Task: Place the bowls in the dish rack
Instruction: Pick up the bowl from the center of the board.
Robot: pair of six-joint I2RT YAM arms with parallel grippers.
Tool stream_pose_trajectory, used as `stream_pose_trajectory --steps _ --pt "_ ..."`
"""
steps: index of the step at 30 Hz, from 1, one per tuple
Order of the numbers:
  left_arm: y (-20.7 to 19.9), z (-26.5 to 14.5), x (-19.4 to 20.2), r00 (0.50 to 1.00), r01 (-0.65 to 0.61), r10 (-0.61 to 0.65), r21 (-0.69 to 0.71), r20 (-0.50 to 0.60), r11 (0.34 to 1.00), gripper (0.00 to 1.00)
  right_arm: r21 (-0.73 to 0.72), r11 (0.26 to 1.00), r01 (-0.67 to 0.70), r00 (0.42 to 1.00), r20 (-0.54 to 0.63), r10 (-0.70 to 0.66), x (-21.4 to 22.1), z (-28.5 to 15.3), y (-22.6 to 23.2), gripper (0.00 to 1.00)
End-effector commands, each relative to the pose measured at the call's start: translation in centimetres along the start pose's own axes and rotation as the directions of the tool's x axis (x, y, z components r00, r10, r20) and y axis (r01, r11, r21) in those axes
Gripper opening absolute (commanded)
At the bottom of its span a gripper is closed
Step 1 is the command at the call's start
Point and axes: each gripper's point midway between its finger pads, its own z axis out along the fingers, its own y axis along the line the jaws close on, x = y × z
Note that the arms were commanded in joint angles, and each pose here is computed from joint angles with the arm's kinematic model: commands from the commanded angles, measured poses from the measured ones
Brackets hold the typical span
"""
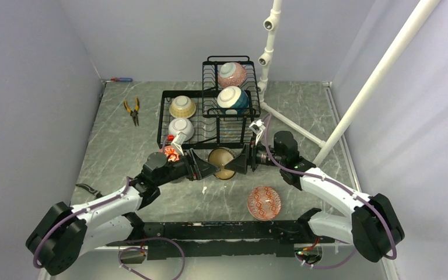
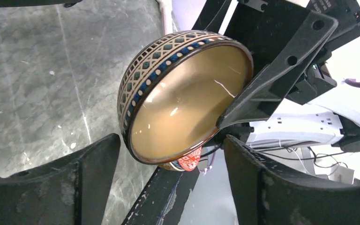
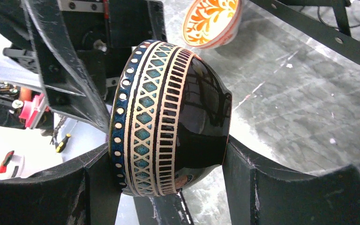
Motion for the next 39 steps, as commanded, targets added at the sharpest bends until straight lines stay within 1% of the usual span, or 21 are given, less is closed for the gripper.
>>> stream_pose_trajectory --steps 1,4,8,9,15,16,19,20,22,26,28,30,33,37,39 --pt "-2.2 0.2 -0.3 0.998 -0.064 0.065 0.128 0.002 0.99 0.83 -0.164 0.976 0.143 0.984 0.129 -0.122 -5.1 -0.8 5.6 0.0" --pt "-1.4 0.2 -0.4 0.998 -0.059 0.057 0.1 0.024 0.993 0.75 -0.171 0.974 0.147 0.982 0.142 -0.123 -5.5 -1.1 6.1 0.0" --pt "-1.4 0.0 -0.9 0.997 -0.069 0.065 0.084 0.051 0.994 0.56 -0.169 0.977 0.131 0.984 0.141 -0.108 -5.6 -1.0 6.0 0.0" --pt "-1.2 0.0 -1.0 0.996 -0.066 0.062 0.073 0.057 0.995 0.49 -0.169 0.977 0.128 0.984 0.141 -0.105 -5.6 -0.9 5.9 0.0" --pt "0.0 0.4 -1.1 0.997 -0.051 0.052 -0.015 0.058 0.999 0.33 -0.18 0.979 0.096 0.99 0.118 -0.075 -5.2 -0.3 5.5 0.0" --pt "0.1 0.5 -1.1 0.996 -0.055 0.057 -0.029 0.062 0.998 0.28 -0.179 0.979 0.094 0.99 0.117 -0.074 -5.2 -0.3 5.4 0.0" --pt "0.7 0.6 -1.2 0.995 -0.071 0.078 -0.109 0.06 0.991 0.05 -0.144 0.986 0.079 0.992 0.106 -0.064 -4.8 0.1 4.3 0.0" --pt "1.1 0.6 -1.2 0.995 -0.077 0.087 -0.156 0.056 0.985 0.03 -0.123 0.989 0.078 0.992 0.105 -0.065 -4.7 0.1 3.9 0.0" --pt "0.9 0.6 -1.2 0.99 -0.113 0.129 -0.226 0.058 0.968 0.03 -0.077 0.995 0.07 0.993 0.1 -0.063 -4.5 0.3 2.9 0.0" --pt "1.9 -0.3 -1.3 0.981 -0.149 0.187 -0.395 0.06 0.907 0.03 0.027 0.998 0.057 0.994 0.095 -0.059 -4.5 0.3 1.0 0.24" --pt "2.1 -0.7 -1.4 0.979 -0.151 0.194 -0.441 0.055 0.885 0.03 0.079 0.995 0.057 0.993 0.098 -0.064 -4.6 0.3 0.1 0.4" --pt "2.3 -0.7 -1.5 0.978 -0.155 0.204 -0.473 0.053 0.867 0.03 0.128 0.99 0.052 0.994 0.085 -0.064 -4.4 0.3 -0.8 0.53" --pt "2.2 -0.5 -1.2 0.975 -0.178 0.221 -0.502 0.027 0.846 0.03 0.213 0.975 0.063 0.994 0.075 -0.08 -4.6 0.3 -1.9 0.64" --pt "1.5 0.2 -0.9 0.972 -0.202 0.236 -0.511 0.002 0.835 0.03 0.321 0.943 0.09 0.993 0.041 -0.109 -4.5 0.2 -3.0 0.79" --pt "1.1 0.4 -0.8 0.971 -0.208 0.241 -0.51 -0.002 0.835 0.03 0.37 0.923 0.102 0.993 0.014 -0.116 -4.0 0.1 -3.6 0.81"
